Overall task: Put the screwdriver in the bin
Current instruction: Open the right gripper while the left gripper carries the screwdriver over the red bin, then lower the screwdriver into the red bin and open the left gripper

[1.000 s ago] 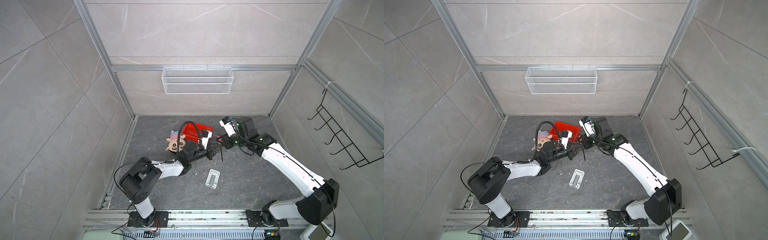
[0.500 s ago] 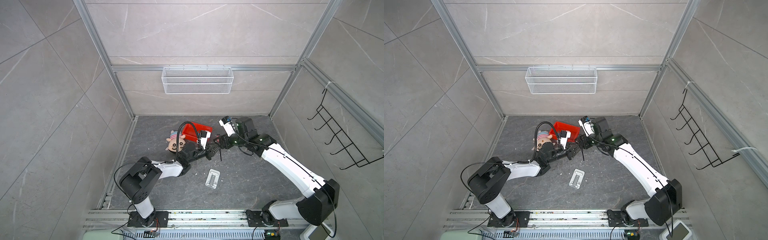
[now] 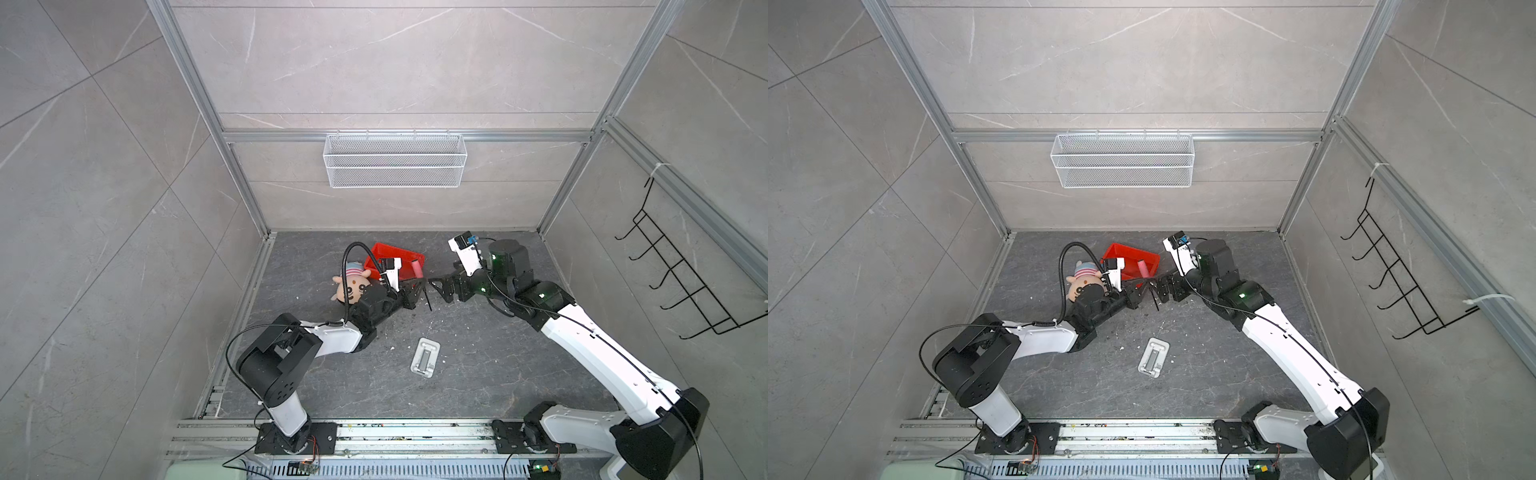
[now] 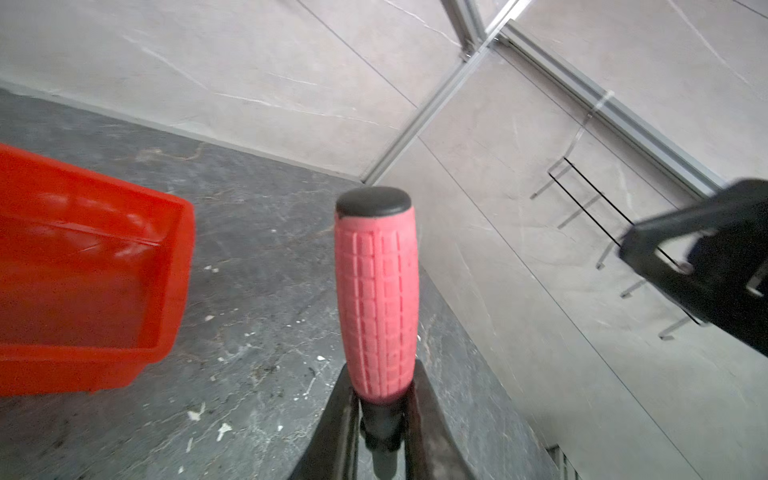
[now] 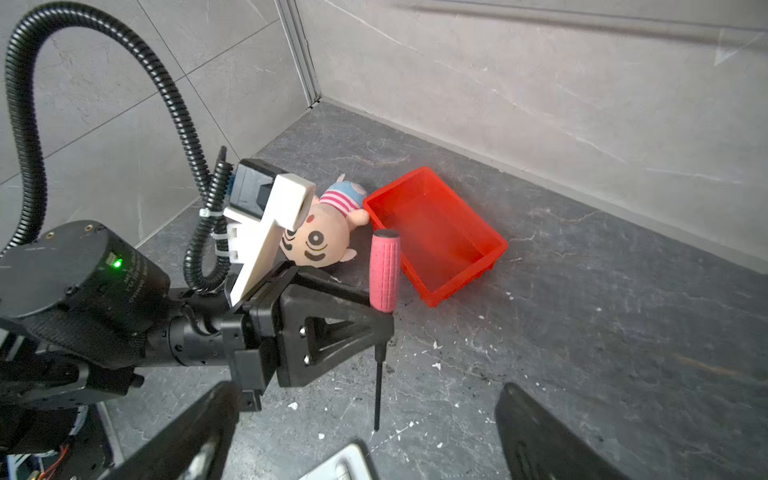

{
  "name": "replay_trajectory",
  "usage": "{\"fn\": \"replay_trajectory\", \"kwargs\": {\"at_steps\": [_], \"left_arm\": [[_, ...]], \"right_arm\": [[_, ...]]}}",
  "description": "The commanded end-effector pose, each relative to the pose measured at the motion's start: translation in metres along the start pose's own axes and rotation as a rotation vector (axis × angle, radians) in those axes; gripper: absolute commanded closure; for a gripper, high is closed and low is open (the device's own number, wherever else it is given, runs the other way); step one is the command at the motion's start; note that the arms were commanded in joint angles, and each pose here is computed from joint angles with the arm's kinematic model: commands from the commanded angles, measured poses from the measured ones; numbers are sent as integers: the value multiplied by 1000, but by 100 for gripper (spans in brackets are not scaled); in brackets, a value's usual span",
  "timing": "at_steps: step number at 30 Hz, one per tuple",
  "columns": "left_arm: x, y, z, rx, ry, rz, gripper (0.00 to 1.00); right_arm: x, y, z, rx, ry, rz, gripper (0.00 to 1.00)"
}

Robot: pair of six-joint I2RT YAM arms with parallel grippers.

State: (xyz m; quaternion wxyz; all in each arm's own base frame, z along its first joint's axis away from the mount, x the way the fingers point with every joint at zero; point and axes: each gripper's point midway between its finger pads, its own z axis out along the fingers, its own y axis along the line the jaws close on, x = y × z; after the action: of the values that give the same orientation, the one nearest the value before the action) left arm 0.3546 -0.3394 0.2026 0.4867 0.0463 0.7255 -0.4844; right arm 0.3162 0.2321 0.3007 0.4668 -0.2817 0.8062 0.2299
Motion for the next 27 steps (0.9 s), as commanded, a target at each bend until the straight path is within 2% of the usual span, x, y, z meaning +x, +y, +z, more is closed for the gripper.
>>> {"fn": "replay_trajectory", "kwargs": {"at_steps": [1, 7, 12, 19, 24, 27], "left_arm": [[-43, 4, -1, -91, -133, -65, 100], [-55, 40, 6, -295, -178, -187, 100], [-68, 60, 13, -427, -214, -272, 100], [-85, 83, 31, -546, -262, -425, 100], [-94, 105, 43, -652, -270, -454, 100], [-93, 122, 46, -707, -285, -528, 100]], "right_arm": [[-6, 0, -3, 34, -71, -89, 1], [-6, 5, 2, 46, -113, -138, 1], [-1, 9, 9, 41, -95, -143, 1], [3, 13, 13, 35, -82, -161, 1], [4, 14, 14, 34, -80, -161, 1], [5, 15, 15, 34, -74, -161, 1]]}}
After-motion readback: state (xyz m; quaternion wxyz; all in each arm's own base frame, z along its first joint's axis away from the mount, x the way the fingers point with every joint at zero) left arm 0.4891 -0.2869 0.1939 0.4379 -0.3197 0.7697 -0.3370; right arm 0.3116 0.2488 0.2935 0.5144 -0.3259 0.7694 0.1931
